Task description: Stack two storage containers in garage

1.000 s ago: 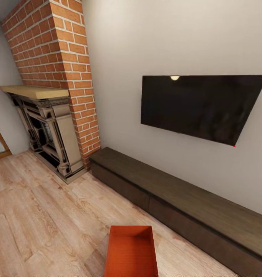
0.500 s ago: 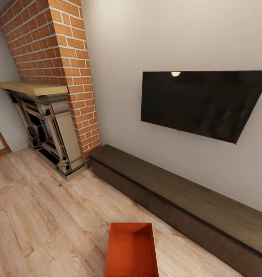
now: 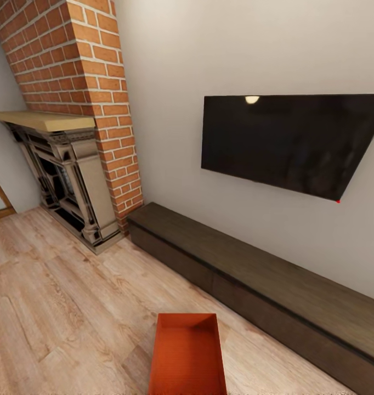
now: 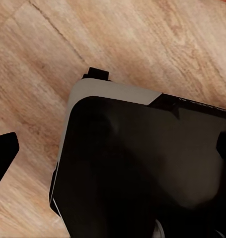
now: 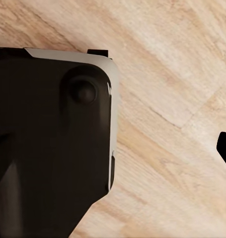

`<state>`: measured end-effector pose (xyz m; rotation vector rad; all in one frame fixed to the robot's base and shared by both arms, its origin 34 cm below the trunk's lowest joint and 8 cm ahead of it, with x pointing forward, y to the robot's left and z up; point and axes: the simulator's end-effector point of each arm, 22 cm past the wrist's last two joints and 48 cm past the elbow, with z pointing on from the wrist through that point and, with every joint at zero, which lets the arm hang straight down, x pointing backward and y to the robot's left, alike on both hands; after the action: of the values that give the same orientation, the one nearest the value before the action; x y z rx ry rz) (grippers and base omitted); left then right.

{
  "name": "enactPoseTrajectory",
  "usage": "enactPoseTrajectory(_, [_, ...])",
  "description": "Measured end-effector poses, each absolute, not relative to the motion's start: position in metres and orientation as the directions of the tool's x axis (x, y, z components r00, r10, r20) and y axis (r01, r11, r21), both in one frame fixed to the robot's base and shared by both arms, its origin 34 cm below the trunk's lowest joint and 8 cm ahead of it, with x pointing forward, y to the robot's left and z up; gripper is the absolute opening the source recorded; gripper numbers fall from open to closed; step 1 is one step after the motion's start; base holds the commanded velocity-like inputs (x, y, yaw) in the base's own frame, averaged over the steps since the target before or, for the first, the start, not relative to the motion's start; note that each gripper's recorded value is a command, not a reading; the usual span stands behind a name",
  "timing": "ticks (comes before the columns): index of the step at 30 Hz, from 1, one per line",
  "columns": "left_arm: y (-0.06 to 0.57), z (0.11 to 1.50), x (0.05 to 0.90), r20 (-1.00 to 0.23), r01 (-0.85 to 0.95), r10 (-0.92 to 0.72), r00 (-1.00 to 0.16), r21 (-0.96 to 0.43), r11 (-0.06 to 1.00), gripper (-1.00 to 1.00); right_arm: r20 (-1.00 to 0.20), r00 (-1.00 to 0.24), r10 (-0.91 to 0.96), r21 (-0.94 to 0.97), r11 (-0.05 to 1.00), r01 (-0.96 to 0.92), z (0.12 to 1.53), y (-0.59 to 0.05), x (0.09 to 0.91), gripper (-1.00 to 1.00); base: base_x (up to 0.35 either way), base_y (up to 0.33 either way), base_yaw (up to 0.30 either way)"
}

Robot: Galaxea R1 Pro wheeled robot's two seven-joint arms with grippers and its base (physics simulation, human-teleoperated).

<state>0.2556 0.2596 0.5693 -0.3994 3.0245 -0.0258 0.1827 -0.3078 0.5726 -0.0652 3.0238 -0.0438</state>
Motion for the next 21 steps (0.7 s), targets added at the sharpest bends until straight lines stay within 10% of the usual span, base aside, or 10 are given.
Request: enactPoseTrajectory(21, [0.259, 0.565, 0.242, -0.055, -0.259, -0.259, -0.964, -0.020, 0.966, 1.00, -0.083, -0.995, -0.045, -0.033, 0.999, -0.043, 0.571, -0.308, 0.170, 1.00, 0.000, 0.000, 0.000])
